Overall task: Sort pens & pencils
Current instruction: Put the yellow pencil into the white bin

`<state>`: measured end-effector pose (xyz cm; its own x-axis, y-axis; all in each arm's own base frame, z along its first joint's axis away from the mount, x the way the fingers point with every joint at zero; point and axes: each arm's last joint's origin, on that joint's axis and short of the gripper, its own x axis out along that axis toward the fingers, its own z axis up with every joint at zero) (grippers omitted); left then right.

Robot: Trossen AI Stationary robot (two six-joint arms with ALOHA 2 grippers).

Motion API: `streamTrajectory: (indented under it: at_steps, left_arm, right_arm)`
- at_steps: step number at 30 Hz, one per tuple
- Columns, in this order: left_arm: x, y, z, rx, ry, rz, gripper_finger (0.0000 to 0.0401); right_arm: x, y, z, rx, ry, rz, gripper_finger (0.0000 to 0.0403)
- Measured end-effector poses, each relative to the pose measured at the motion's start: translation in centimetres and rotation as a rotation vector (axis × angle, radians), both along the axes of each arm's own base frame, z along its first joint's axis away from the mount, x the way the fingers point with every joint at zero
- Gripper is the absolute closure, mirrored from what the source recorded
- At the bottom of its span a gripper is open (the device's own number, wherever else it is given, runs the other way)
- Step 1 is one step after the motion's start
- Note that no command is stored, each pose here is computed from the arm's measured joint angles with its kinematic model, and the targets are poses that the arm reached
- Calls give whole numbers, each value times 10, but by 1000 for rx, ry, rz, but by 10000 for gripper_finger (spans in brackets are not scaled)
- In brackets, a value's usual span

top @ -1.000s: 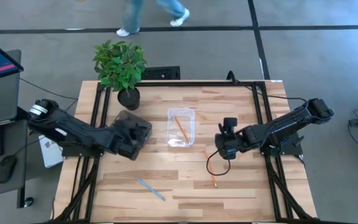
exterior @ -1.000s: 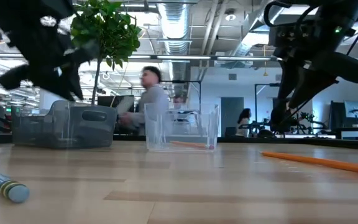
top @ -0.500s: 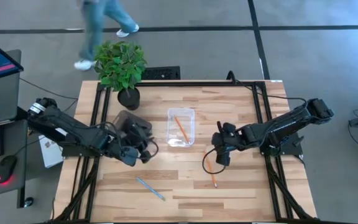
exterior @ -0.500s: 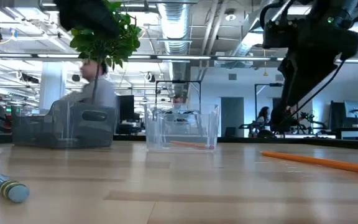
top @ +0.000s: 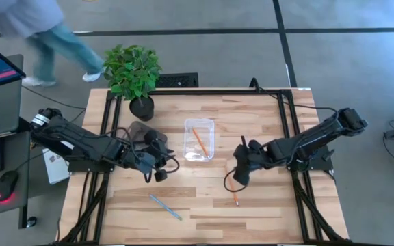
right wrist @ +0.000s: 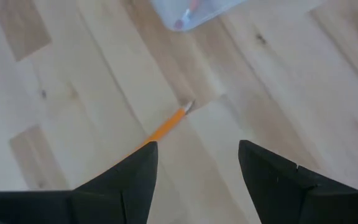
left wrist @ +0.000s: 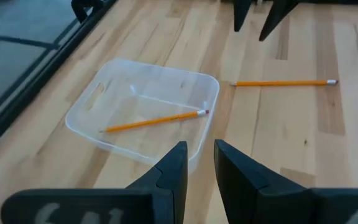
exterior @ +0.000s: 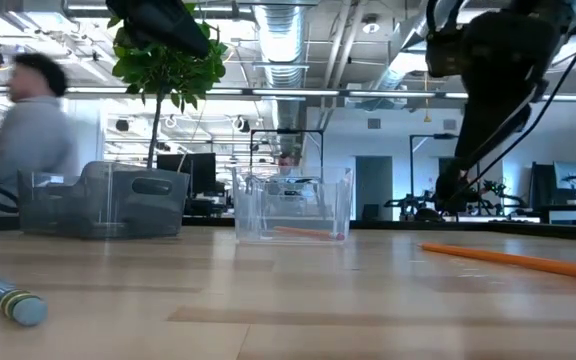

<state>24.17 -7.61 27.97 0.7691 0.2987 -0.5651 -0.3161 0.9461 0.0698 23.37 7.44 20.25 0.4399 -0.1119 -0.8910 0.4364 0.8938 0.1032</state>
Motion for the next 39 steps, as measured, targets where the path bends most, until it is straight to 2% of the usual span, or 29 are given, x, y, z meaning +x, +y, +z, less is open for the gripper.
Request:
streamTrajectory:
  at_steps: [4, 8, 11, 15, 21, 24, 29, 32, 34, 36, 39]
  left_arm:
    - [0, 0, 0, 42, 16, -29, 330]
    - [-2, 1, -2, 67, 42, -28, 330]
    - [-6, 3, -6, 89, 114, -39, 330]
    - [-9, 4, -13, 133, 202, -71, 330]
    - [-5, -1, -20, 179, 296, -285, 330]
    - [-1, -4, -24, 250, 331, -375, 330]
    - [9, -3, -29, 431, 358, -468, 330]
    - [9, -4, -29, 466, 372, -511, 330]
    - [10, -2, -29, 493, 390, -588, 330]
    - [11, 1, -30, 471, 398, -644, 327]
    - [12, 9, -32, 353, 398, -700, 312]
  right_arm:
    - [-2, 7, 0, 31, -9, -35, 154]
    - [-4, 12, 0, 97, -28, -159, 154]
    - [-5, 18, 1, 162, -53, -247, 154]
    - [-2, 28, 4, 238, -116, -282, 154]
    - [13, 44, -11, 277, -171, -283, 154]
    - [20, 50, -23, 260, -145, -291, 154]
    - [31, 55, -24, 229, -103, -301, 154]
    - [37, 55, -17, 226, -105, -307, 154]
    - [36, 55, -15, 209, -93, -297, 154]
    - [38, 55, -12, 219, -114, -293, 154]
    - [39, 54, -12, 216, -112, -298, 154]
